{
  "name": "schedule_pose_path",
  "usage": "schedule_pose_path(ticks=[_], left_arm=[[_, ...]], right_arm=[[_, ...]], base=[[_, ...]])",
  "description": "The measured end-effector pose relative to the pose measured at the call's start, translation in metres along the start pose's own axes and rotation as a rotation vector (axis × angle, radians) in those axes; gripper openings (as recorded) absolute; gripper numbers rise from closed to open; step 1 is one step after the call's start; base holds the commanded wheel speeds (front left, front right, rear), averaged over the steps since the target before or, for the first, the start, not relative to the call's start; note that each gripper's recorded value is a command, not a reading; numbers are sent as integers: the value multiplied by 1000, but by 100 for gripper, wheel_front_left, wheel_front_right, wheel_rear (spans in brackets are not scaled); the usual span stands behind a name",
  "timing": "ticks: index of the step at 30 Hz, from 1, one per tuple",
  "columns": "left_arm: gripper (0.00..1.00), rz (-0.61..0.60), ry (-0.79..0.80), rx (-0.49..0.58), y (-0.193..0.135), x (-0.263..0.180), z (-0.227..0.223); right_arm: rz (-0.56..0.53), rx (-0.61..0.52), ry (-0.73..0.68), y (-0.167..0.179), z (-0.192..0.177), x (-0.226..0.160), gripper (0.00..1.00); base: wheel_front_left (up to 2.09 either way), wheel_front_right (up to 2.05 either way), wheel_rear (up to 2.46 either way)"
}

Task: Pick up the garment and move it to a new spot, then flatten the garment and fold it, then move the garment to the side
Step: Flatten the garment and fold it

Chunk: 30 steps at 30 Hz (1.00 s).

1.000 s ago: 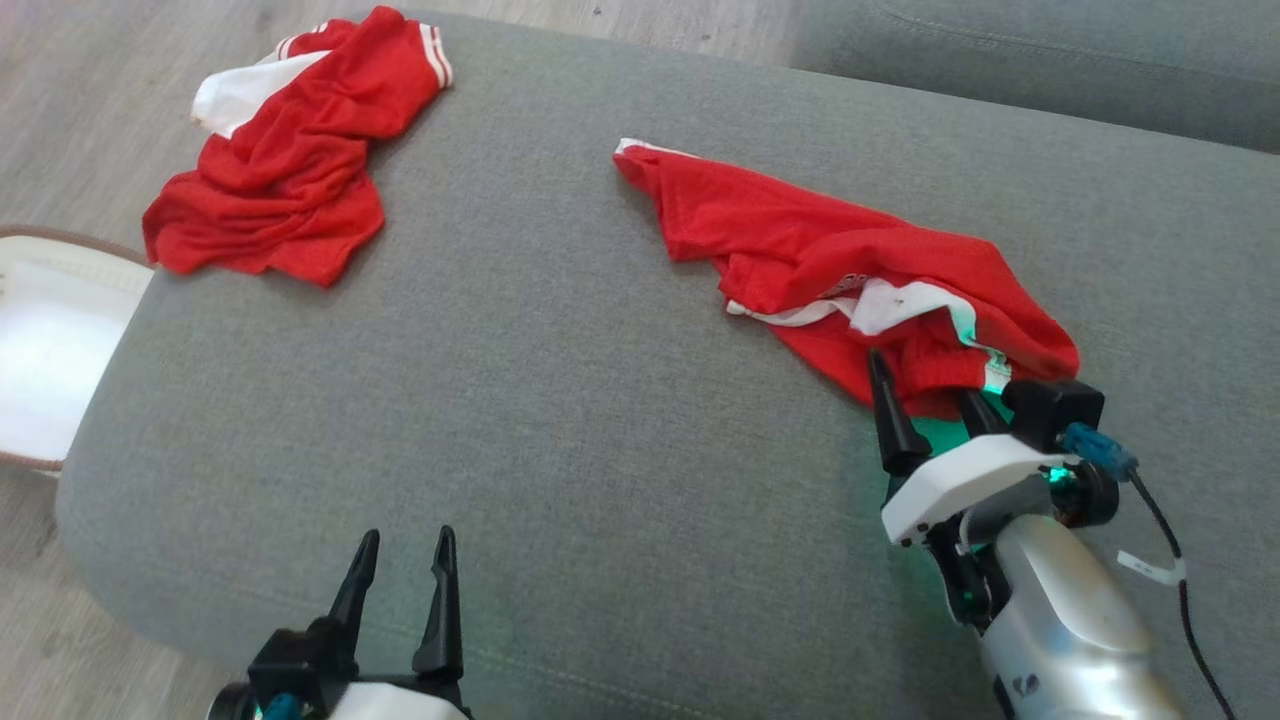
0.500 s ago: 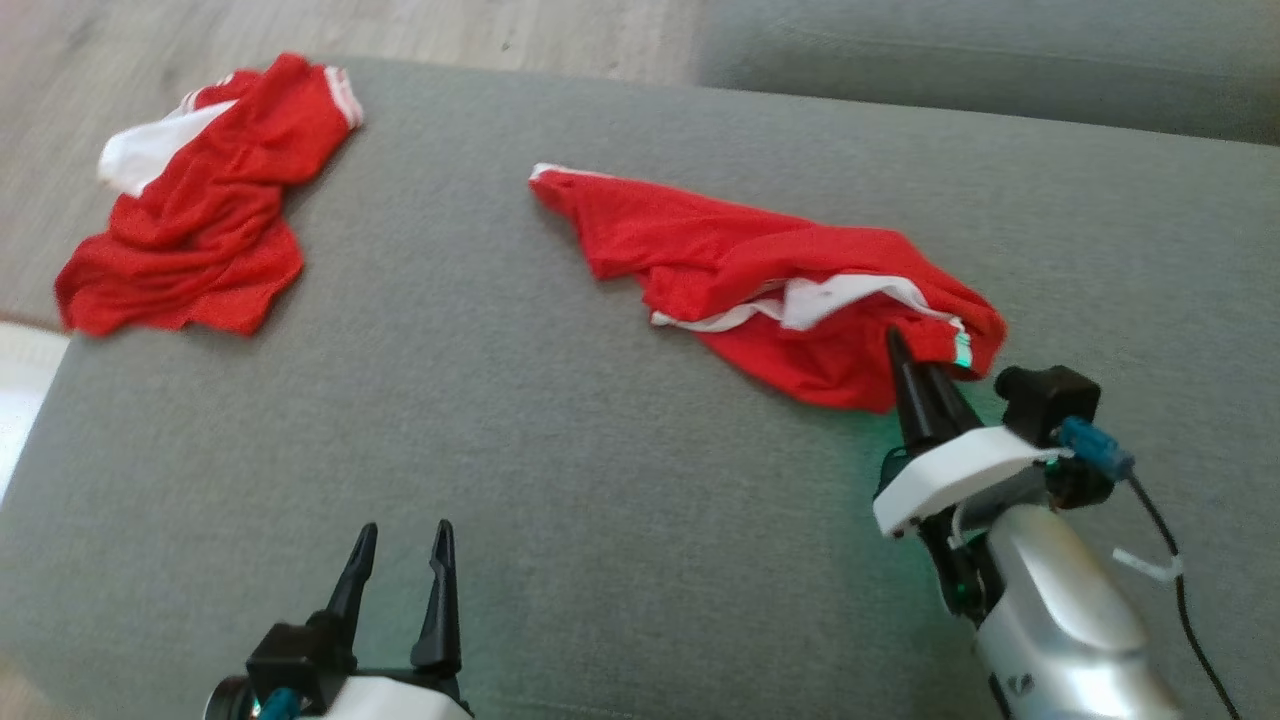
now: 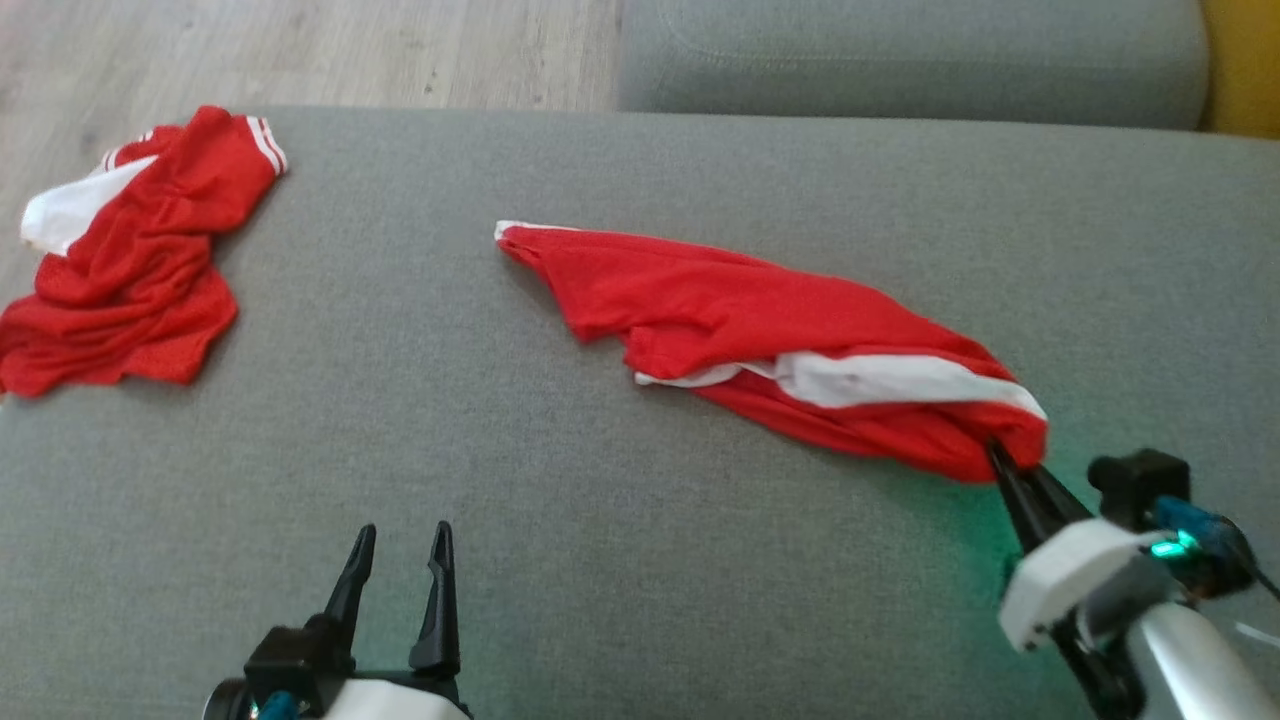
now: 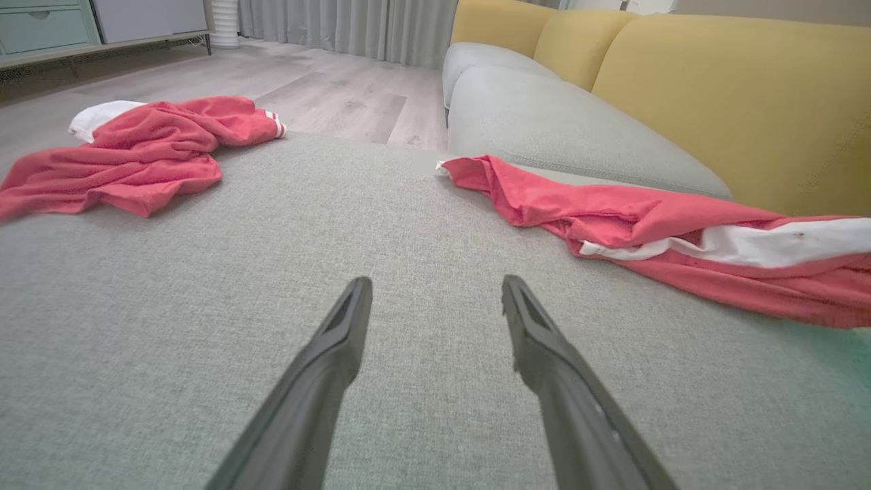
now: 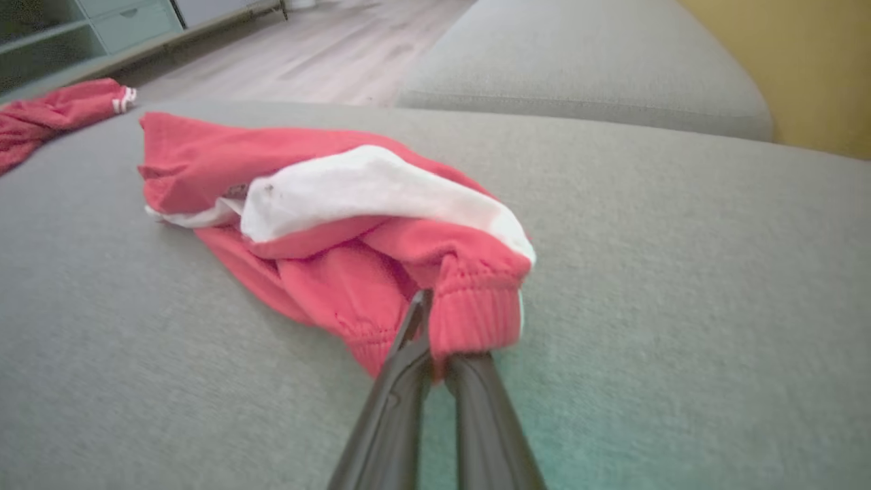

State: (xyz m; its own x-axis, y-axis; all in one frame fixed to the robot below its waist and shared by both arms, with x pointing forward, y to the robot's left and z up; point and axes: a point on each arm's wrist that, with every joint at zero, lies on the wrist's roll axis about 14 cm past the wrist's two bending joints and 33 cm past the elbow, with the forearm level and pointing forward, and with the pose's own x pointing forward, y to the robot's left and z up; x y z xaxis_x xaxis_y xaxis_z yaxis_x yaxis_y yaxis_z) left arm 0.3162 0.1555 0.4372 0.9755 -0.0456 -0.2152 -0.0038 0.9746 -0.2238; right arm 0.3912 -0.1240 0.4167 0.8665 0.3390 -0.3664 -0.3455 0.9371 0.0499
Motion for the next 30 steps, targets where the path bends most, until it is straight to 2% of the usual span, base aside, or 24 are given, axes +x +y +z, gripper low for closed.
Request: schedule_pose_path(ticks=[5, 9, 10, 11, 12, 13, 23, 27, 30], left_arm=[[100, 11, 25, -1, 3, 2, -7], [100, 16, 31, 0, 4, 3, -8], [100, 14, 30, 1, 4, 3, -8], [100, 13, 27, 2, 3, 3, -7], [100, 9, 24, 3, 2, 3, -6], [100, 5, 20, 4, 1, 3, -5], [100, -47, -8, 13, -14, -2, 1], [100, -67, -9, 16, -20, -7, 0], [100, -76, -15, 15, -23, -8, 1]], right_arm=[[-27, -3, 94, -13, -28, -4, 0], [-58, -6, 114, -24, -37, -6, 0], [-68, -8, 108, -27, -36, -7, 17], [-79, -3, 99, -30, -36, -8, 51], [-89, 2, 88, -32, -34, -10, 95], [-96, -1, 79, -33, -33, -12, 100], [-190, 31, -9, -47, -27, -49, 100], [-213, -10, -108, -52, 3, -60, 100], [-174, -50, -179, -40, 31, -57, 100]], base=[[0, 0, 0], [0, 0, 0], [0, 0, 0], [0, 0, 0], [0, 0, 0], [0, 0, 0], [0, 0, 0], [0, 0, 0], [0, 0, 0]])
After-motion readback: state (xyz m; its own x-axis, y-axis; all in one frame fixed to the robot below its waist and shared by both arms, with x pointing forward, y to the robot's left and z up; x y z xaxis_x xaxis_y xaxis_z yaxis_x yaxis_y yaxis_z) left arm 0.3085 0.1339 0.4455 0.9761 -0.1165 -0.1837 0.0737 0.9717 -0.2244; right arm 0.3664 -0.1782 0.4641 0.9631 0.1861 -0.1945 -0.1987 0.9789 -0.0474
